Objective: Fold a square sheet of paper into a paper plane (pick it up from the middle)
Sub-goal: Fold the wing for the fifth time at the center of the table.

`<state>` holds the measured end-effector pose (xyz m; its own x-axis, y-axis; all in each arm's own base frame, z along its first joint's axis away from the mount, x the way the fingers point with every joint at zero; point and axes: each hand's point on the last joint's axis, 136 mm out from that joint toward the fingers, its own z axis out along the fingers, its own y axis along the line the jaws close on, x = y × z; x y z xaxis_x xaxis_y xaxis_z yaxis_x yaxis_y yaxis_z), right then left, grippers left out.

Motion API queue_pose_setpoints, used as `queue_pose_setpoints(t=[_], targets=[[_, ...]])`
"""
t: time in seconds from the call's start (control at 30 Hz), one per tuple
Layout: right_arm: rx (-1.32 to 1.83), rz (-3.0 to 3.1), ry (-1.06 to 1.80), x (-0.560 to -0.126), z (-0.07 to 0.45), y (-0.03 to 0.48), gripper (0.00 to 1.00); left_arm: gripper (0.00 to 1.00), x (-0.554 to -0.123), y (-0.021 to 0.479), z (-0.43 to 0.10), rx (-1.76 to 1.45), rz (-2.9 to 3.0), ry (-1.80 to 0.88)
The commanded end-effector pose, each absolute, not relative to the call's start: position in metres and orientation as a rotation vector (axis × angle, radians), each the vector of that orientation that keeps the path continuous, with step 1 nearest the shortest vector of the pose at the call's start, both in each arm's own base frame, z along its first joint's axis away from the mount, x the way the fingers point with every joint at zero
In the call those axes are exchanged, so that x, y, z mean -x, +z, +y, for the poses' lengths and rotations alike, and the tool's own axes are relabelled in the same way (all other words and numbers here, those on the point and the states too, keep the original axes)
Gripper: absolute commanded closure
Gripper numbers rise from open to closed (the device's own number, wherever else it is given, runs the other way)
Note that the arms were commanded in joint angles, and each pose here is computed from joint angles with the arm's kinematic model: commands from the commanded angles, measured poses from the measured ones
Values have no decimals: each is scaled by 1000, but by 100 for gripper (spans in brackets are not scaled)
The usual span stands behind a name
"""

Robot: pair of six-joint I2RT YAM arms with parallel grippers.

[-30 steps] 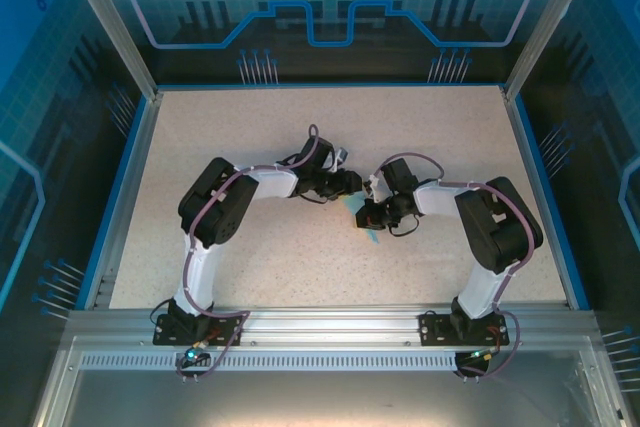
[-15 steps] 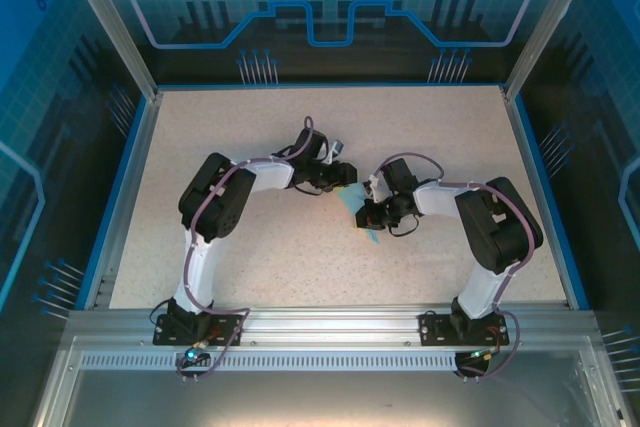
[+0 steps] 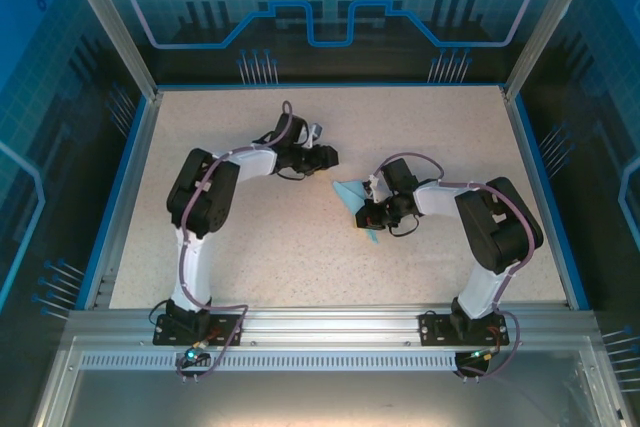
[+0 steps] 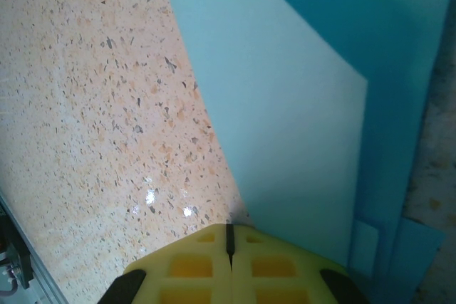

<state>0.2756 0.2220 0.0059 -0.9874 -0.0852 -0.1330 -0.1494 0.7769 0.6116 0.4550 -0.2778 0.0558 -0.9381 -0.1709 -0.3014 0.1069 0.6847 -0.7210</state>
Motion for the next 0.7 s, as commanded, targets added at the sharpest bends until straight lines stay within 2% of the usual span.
queue_pose_setpoints(t=[0.0,0.27,0.57,0.67], targets=[[139,3117,687,-232,183,-49,99,52,-424,96,-291,-51,2513,-1163],[141,3113,691,-232,183,-49,98,63,-379,76,-315,5,2558,-1217],[160,3098,738,-231,188,-45,98,65,-387,42,-337,49,2587,-1286],[159,3089,741,-232,188,-43,98,66,-387,26,-333,70,2631,-1214]])
